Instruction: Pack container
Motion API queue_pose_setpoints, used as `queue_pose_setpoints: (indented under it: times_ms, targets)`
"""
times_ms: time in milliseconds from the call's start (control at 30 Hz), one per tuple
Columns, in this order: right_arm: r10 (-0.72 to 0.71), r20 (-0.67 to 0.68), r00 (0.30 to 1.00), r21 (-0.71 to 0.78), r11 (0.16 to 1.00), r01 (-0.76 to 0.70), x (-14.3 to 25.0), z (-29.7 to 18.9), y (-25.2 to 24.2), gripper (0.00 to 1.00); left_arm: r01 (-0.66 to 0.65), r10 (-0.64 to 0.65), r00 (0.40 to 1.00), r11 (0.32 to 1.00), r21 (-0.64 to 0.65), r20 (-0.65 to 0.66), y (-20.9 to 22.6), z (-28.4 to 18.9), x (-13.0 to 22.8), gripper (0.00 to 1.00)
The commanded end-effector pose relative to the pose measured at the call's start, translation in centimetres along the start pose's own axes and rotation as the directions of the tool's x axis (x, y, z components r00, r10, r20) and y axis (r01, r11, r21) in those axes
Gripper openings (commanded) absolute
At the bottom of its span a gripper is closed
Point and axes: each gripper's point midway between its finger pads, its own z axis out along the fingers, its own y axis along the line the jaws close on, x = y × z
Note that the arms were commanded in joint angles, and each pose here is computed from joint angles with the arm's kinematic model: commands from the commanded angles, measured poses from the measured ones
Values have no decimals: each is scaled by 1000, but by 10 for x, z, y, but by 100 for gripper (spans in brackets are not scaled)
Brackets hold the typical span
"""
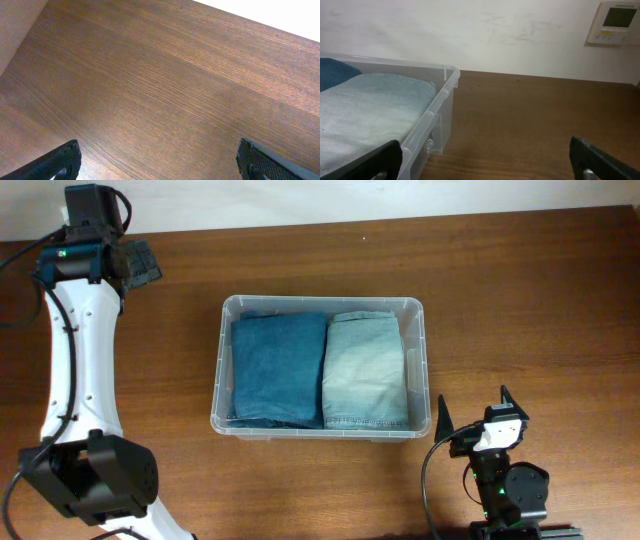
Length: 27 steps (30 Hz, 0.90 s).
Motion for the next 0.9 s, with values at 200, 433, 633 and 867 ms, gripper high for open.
queue_pose_setpoints:
  times_ms: [200,433,633,867]
  targets:
    - [-5,-3,1000,20,1000,5,2,0,-4,98,11,-11,1000,1000,0,25,3,-9,-6,99]
    - [-5,-3,1000,20,1000,5,2,0,-4,99,11,-11,1000,1000,0,25,3,-9,-6,99]
    - [-5,-3,1000,20,1000,5,2,0,-4,98,15,-14,1000,1000,-3,24,6,-10,-6,99]
    - [-5,-3,1000,20,1000,5,2,0,-4,99,33,-34,996,999,15,83,13,-40,-15,99]
